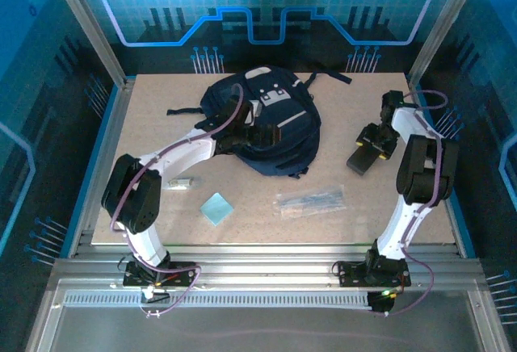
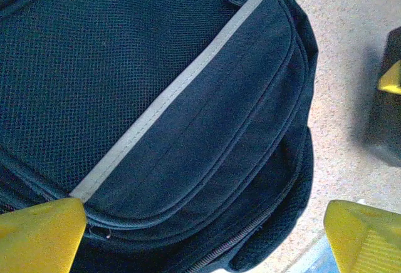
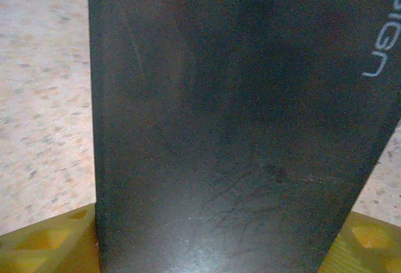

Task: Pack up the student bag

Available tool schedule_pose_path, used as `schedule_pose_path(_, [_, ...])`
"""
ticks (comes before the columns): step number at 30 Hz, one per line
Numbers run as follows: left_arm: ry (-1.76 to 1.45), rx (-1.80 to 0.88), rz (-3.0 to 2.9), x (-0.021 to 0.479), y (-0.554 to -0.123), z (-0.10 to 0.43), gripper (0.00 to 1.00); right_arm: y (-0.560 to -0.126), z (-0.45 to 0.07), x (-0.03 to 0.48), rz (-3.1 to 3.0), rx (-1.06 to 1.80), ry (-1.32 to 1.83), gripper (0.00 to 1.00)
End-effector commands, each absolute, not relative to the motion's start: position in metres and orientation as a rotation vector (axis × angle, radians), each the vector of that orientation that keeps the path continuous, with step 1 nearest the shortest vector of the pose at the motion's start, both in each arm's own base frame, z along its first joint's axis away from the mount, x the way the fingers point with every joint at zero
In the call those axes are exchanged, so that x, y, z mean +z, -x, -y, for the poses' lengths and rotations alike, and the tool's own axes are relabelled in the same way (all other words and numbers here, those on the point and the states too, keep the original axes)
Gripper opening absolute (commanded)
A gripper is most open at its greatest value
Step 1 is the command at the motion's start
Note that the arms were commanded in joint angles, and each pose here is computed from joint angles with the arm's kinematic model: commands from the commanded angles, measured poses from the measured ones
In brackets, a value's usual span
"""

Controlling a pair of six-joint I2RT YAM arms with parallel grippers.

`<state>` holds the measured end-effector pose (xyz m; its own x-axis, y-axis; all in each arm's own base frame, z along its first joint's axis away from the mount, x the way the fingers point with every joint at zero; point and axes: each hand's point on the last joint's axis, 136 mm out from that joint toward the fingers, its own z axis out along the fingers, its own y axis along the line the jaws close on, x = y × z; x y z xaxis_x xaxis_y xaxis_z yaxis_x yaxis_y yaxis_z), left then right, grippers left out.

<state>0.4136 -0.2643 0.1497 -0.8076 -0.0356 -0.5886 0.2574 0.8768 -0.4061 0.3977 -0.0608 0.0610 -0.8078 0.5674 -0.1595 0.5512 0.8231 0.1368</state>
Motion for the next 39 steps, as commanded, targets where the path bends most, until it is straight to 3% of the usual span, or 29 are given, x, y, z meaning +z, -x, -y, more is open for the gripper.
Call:
schedule_pose_path(1, [-0.302,-0.561,-2.449,0.151,-0.416,0.267,0.99,-0.389,0.044,0.094,-2.794,0.207,-0.737,0.55])
schedule_pose_path(12, [-0.589,-0.388,-2.499,0.121,-0.436,0.289,0.93,-0.359,-0.013,0.112,-2.781,0.468,-0.591,0.57])
schedule_pose_path(18, [-0.737,-0.260,-2.467,0.102,-0.455,0.302,0.83,-0.359,-0.038,0.118,-2.761,0.558,-0.531,0.55])
schedule_pose_path(29, [-0.847,0.002,-2.525,0.046,-0.476,0.291,0.77,-0.355,-0.045,0.129,-2.739,0.565,-0.493,0.54])
schedule_pose_path(32, [-0.878,0.075,-2.551,0.025,-0.478,0.284,0.69,-0.354,-0.044,0.133,-2.731,0.555,-0.488,0.54])
schedule_pose_path(34, [-0.905,0.087,-2.574,0.014,-0.475,0.282,0.57,-0.353,-0.043,0.135,-2.725,0.546,-0.484,0.53])
schedule_pose_path(35, [-0.913,0.083,-2.581,0.011,-0.473,0.283,0.47,-0.353,-0.043,0.135,-2.724,0.543,-0.485,0.53])
schedule_pose_path(36, [-0.913,0.081,-2.587,0.009,-0.472,0.282,0.21,-0.352,-0.043,0.136,-2.723,0.540,-0.484,0.53])
schedule_pose_path(37, [-0.918,0.071,-2.588,0.009,-0.469,0.283,0.07,-0.352,-0.042,0.136,-2.722,0.535,-0.486,0.54])
schedule_pose_path(38, [-0.913,0.059,-2.587,0.010,-0.469,0.284,0.00,-0.352,-0.042,0.137,-2.721,0.534,-0.487,0.54])
schedule_pose_path(39, [-0.905,0.030,-2.588,0.013,-0.467,0.286,0.00,-0.352,-0.041,0.138,-2.717,0.532,-0.491,0.54])
